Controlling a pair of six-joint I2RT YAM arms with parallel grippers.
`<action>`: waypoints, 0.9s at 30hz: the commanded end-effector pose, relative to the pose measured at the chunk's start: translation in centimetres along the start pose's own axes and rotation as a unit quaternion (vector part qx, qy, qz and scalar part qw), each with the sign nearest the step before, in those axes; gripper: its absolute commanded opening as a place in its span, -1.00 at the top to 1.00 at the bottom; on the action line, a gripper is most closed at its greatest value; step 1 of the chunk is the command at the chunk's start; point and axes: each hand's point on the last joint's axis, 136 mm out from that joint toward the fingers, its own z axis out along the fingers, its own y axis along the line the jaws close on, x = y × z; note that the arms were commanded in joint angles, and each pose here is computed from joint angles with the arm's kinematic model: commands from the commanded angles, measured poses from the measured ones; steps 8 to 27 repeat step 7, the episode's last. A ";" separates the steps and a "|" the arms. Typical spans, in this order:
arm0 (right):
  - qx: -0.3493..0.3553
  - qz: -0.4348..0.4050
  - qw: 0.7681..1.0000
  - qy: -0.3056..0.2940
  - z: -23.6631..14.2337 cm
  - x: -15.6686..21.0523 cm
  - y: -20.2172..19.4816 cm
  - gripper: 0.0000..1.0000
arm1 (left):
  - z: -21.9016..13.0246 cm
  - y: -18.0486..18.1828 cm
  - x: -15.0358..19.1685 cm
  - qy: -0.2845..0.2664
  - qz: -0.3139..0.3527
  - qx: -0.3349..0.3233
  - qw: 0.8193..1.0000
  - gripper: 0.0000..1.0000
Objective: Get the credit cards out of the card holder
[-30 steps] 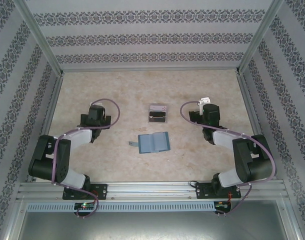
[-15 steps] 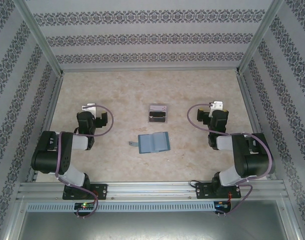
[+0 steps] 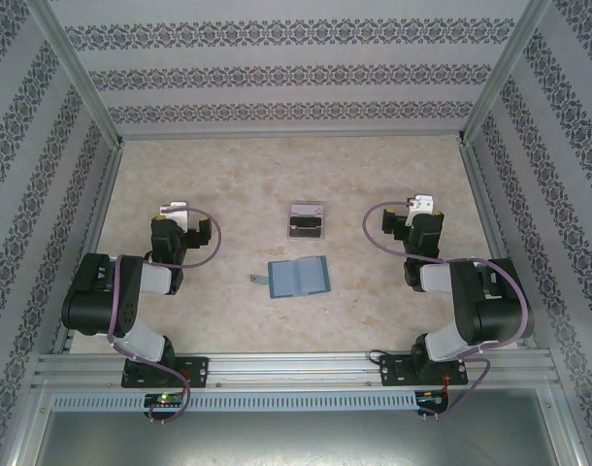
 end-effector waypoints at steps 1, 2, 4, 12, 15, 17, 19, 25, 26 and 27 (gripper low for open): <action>-0.011 0.009 1.000 -0.017 -0.1 -0.8 0.4 -0.96 | -0.2 -1.3 -1.0 -0.026 0.012 0.038 0.999 -1.00; -0.011 0.009 1.000 -0.016 0.0 -0.8 0.5 -0.96 | -0.1 -1.3 -1.1 -0.027 0.011 0.037 0.999 -1.00; -0.012 0.011 1.000 -0.016 0.0 -0.8 0.5 -0.96 | -0.2 -1.3 -1.0 -0.025 0.011 0.038 0.999 -1.00; -0.007 0.012 1.000 -0.024 -0.4 -0.8 0.2 -0.96 | -0.1 -1.3 -1.0 -0.025 0.011 0.038 0.999 -1.00; -0.007 0.012 1.000 -0.024 -0.4 -0.8 0.2 -0.96 | -0.1 -1.3 -1.0 -0.025 0.011 0.038 0.999 -1.00; -0.007 0.012 1.000 -0.024 -0.4 -0.8 0.2 -0.96 | -0.1 -1.3 -1.0 -0.025 0.011 0.038 0.999 -1.00; -0.007 0.012 1.000 -0.024 -0.4 -0.8 0.2 -0.96 | -0.1 -1.3 -1.0 -0.025 0.011 0.038 0.999 -1.00; -0.007 0.012 1.000 -0.024 -0.4 -0.8 0.2 -0.96 | -0.1 -1.3 -1.0 -0.025 0.011 0.038 0.999 -1.00; -0.007 0.012 1.000 -0.024 -0.4 -0.8 0.2 -0.96 | -0.1 -1.3 -1.0 -0.025 0.011 0.038 0.999 -1.00; -0.007 0.012 1.000 -0.024 -0.4 -0.8 0.2 -0.96 | -0.1 -1.3 -1.0 -0.025 0.011 0.038 0.999 -1.00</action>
